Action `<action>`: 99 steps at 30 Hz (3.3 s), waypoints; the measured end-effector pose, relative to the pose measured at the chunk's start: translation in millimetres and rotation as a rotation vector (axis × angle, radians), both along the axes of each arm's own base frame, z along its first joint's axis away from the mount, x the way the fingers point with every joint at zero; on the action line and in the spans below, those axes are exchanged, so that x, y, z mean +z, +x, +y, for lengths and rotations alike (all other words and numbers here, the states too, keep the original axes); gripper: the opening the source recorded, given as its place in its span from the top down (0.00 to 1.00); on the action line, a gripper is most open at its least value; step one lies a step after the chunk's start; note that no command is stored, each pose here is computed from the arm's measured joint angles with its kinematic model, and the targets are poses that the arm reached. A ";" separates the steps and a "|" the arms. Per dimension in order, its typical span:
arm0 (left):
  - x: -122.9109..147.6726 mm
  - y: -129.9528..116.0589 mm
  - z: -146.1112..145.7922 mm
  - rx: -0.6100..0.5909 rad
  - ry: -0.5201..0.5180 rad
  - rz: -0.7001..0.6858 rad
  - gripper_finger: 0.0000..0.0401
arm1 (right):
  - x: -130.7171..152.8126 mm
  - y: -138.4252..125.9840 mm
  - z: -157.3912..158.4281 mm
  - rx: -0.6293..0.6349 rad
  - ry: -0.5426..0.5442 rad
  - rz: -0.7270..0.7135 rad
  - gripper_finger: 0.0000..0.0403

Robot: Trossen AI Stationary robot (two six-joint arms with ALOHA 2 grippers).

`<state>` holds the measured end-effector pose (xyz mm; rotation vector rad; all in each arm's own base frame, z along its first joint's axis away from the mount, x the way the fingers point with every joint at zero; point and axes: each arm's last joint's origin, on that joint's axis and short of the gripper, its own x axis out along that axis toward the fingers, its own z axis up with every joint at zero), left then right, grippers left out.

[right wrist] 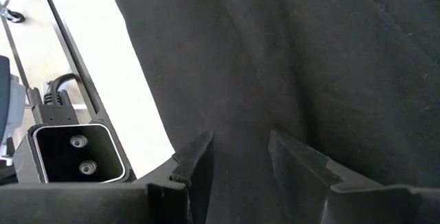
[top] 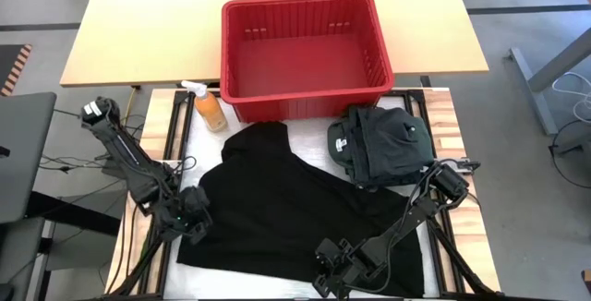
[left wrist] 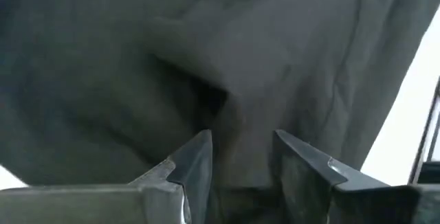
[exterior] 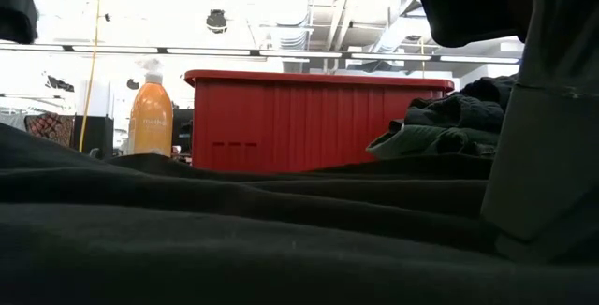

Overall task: Fold Laundry from Bin
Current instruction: Fold the black shirt

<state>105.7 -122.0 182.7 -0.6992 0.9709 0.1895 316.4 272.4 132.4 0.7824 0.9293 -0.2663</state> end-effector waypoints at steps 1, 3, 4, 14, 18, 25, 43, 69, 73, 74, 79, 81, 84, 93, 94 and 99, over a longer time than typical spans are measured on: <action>-0.3 1.1 -0.1 -0.009 0.013 -0.007 0.65 | -0.1 -0.1 0.1 -0.003 0.003 0.000 0.57; -2.7 2.6 0.2 -0.037 0.051 -0.001 0.65 | 0.0 -0.9 1.0 -0.010 0.011 0.002 0.57; -4.2 3.0 0.5 -0.046 0.071 0.004 0.65 | 0.0 -1.2 1.5 -0.009 0.011 0.001 0.57; -28.3 17.6 -8.2 -0.088 0.165 0.101 0.66 | 0.0 -1.3 1.7 -0.008 0.013 0.002 0.57; -23.7 22.8 -13.0 -0.140 0.158 0.030 0.81 | 0.0 -1.3 1.6 -0.008 0.013 0.003 0.57; 16.6 30.8 -6.8 -0.114 0.269 -0.142 0.99 | 0.0 -1.5 1.9 -0.007 0.014 0.003 0.57; 21.2 42.8 13.5 -0.100 0.352 0.043 1.00 | 14.1 -3.7 3.3 0.001 0.069 0.000 0.57; 51.2 49.9 -36.3 -0.432 0.135 -0.042 0.78 | 82.1 -89.2 -7.7 0.147 0.107 0.486 0.57; 20.2 47.4 -55.1 -0.445 0.077 0.036 0.80 | 77.2 -94.2 -21.6 0.015 0.022 0.581 0.57; 11.4 47.1 -59.2 -0.450 0.063 0.068 0.81 | 76.4 -97.8 -25.8 -0.025 -0.010 0.623 0.57; -18.3 45.8 -75.3 -0.498 0.049 0.208 0.84 | 75.7 -103.2 -31.5 0.057 -0.099 0.667 0.57; -28.1 45.0 -78.7 -0.511 0.055 0.260 0.85 | 72.6 -101.5 -34.0 0.107 -0.112 0.662 0.57; -38.1 44.0 -82.4 -0.516 0.060 0.317 0.87 | 62.7 -98.4 -40.5 0.171 -0.134 0.655 0.57; -46.0 39.9 -86.6 -0.509 0.036 0.392 0.88 | 28.5 -89.6 -50.5 0.266 -0.020 0.590 0.61; -46.2 38.5 -87.0 -0.505 0.033 0.402 0.88 | 26.7 -89.9 -50.3 0.269 -0.015 0.583 0.62; -46.6 33.6 -89.8 -0.488 0.027 0.416 0.88 | 20.0 -97.6 -50.2 0.276 -0.028 0.603 0.77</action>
